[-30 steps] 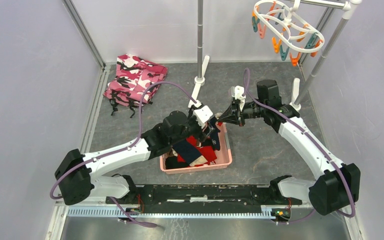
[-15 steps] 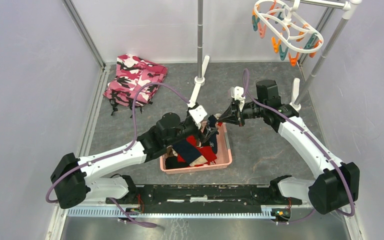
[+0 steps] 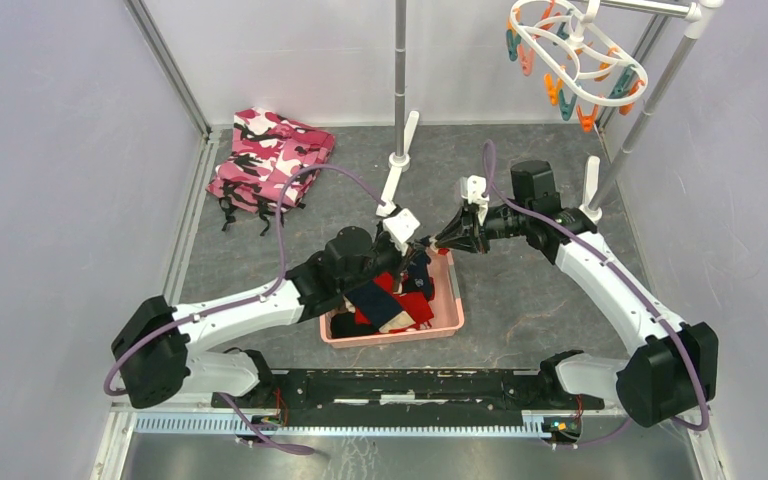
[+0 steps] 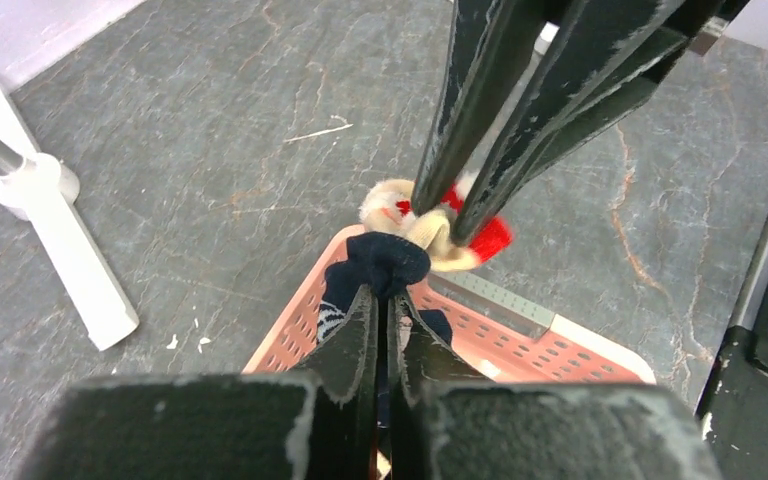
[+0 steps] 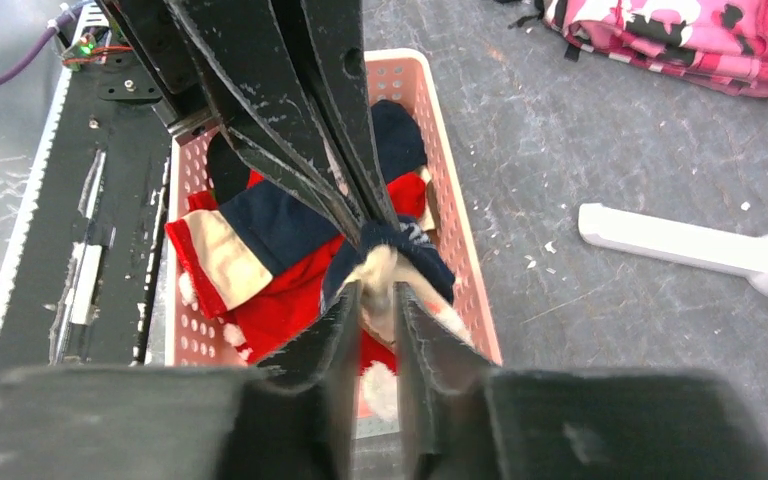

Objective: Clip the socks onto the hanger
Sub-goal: Pick up the sock from the bin.

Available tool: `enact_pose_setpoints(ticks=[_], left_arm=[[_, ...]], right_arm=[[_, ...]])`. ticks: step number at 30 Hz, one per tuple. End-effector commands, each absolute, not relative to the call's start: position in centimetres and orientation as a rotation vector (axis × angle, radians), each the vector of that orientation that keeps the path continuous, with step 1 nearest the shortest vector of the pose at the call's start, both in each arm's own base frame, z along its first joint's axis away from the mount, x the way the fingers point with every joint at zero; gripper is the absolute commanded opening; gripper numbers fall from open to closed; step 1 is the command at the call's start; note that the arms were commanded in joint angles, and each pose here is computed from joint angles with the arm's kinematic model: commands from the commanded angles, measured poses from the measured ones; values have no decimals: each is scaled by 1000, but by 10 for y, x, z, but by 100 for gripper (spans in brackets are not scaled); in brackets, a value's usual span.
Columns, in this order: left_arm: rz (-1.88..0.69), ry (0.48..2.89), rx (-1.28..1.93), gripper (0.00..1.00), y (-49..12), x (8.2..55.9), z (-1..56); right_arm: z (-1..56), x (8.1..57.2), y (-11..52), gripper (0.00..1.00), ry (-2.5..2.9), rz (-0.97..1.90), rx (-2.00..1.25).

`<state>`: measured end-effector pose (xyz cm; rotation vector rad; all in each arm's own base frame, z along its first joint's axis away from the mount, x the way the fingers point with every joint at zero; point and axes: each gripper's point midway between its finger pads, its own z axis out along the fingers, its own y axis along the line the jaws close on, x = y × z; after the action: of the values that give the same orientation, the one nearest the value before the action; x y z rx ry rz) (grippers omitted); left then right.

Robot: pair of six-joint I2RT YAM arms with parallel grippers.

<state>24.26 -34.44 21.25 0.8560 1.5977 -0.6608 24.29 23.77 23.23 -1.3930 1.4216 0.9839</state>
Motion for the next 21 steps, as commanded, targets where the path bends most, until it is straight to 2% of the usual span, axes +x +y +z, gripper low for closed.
enact_pose_setpoints(ticks=[1,3,6,10,14,21], left_arm=[[-675,1611,752,2,-327,246,223],[-815,1646,694,2,-322,244,226],[-1141,1735,531,2,-311,240,231],[-1404,1759,419,2,-303,234,236],[-1531,1734,390,2,-309,226,245],[-1656,1661,373,2,-314,219,262]], right_arm=[[229,247,235,36,1399,934,-1430],[230,253,230,53,1403,856,-1461],[235,254,221,72,1371,762,-1516],[239,240,221,87,1255,759,-1555],[235,234,229,89,1226,836,-1528],[222,259,231,85,1342,785,-1413]])
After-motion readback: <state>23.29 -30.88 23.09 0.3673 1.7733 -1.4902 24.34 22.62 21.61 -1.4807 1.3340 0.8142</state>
